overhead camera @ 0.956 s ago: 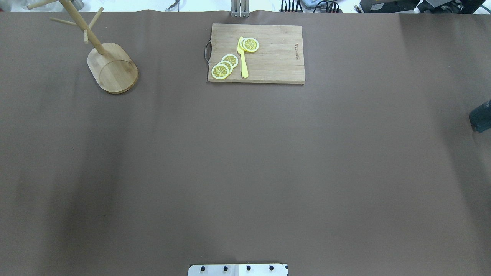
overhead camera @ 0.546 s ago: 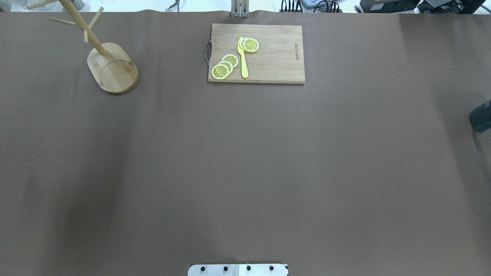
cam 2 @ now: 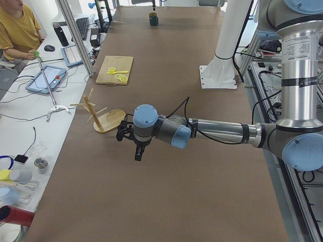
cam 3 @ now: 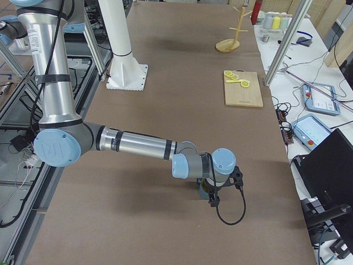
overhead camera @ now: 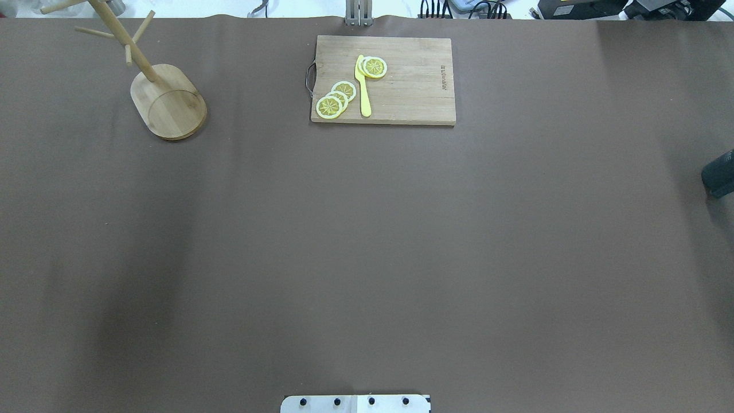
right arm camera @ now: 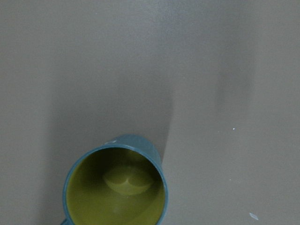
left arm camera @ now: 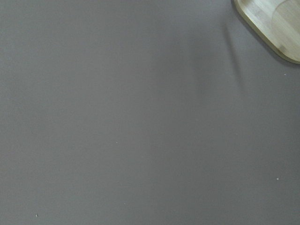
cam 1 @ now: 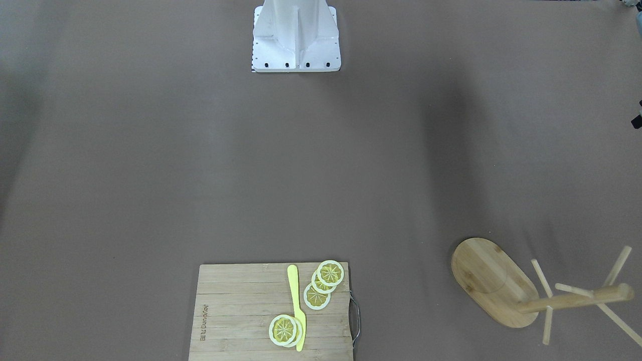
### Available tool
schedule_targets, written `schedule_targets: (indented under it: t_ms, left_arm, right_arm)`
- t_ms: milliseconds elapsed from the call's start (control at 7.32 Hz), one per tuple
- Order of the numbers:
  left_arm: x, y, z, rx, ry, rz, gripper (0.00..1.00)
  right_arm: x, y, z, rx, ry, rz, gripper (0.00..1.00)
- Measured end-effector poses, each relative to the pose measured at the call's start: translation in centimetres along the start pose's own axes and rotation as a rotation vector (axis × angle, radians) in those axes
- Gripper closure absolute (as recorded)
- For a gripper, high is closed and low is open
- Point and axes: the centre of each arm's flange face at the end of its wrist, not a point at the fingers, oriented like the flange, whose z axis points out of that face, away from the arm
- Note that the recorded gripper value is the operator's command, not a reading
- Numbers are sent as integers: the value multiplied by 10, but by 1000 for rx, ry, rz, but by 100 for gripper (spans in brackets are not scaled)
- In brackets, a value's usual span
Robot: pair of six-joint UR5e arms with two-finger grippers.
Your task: Hang cup on storage rack
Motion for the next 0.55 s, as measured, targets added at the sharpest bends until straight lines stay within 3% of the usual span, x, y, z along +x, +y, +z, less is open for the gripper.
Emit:
schedule_targets:
  t_ms: [137,273,546]
  left_arm:
    - [1,-1,0,8,2,-5,1]
    - [1,-1,0,11,2,-8,1]
    - [1,0,0,12,3,-10,1]
  right_arm:
    - [-5,-3,11,-7,-1,-5,6]
    - [-11,-6,20,-18,-1,-11,18]
    - [-13,-12,35,-42,-1,-10,21]
